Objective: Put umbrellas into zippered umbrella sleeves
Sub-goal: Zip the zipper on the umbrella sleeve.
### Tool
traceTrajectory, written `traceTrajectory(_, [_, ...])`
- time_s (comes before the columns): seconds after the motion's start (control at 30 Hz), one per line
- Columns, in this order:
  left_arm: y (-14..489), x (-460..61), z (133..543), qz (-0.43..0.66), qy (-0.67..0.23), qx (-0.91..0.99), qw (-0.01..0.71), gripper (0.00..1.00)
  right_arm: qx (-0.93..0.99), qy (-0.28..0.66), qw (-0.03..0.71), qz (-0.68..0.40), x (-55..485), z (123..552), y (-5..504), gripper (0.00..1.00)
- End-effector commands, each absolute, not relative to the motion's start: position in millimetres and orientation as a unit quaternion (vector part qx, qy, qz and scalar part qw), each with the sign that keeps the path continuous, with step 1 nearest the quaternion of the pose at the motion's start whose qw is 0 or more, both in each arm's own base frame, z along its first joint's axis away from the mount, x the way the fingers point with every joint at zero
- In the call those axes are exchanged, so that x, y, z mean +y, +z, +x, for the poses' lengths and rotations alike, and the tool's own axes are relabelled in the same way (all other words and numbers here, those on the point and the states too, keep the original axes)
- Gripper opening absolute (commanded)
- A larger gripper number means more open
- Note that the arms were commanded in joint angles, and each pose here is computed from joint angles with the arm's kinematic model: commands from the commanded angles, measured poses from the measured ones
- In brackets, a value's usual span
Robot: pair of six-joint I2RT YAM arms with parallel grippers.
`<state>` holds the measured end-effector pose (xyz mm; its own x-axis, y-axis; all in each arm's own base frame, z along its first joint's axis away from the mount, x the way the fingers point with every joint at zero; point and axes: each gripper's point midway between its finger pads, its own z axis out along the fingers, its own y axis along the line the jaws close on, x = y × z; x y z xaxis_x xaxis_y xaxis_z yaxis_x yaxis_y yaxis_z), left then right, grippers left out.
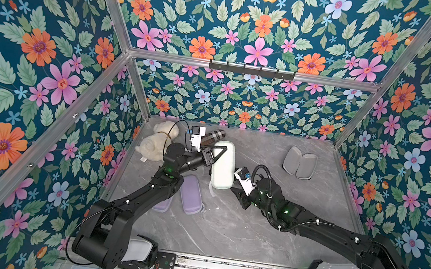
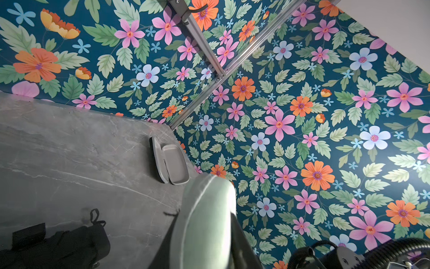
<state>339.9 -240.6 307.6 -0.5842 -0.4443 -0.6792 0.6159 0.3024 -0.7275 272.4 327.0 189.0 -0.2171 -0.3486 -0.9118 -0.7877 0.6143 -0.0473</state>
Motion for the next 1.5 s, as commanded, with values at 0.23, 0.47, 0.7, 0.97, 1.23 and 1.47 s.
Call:
traceTrajectory(0.23, [319.5,-244.5,336.2,0.078,-0.601,0.647,0.463,0.01,0.699,0.181,0.561,-0.404,333.6,280.3,216.9,0.28])
traceTrajectory(0.47, [313.5,-247.8,335.4,0.078,-0.602,0.651,0.456,0.01,0.685,0.132,0.581,-0.419,333.3,282.7,221.1,0.24])
traceTrajectory(0.7, [312.3,-249.3,335.5,0.077,-0.606,0.649,0.453,0.01,0.677,0.117,0.584,-0.432,338.9,282.6,222.1,0.22])
traceTrajectory(0.97, [311.0,-249.6,335.6,0.077,-0.606,0.650,0.452,0.00,0.670,0.091,0.583,-0.451,340.9,278.7,215.5,0.15])
traceTrajectory(1.23, [311.7,-248.0,336.4,0.075,-0.602,0.650,0.458,0.00,0.676,0.071,0.561,-0.472,333.4,269.0,196.8,0.05])
traceTrajectory(1.47, [318.9,-239.5,343.2,0.056,-0.588,0.642,0.489,0.00,0.695,0.089,0.527,-0.481,330.4,245.3,175.2,0.00])
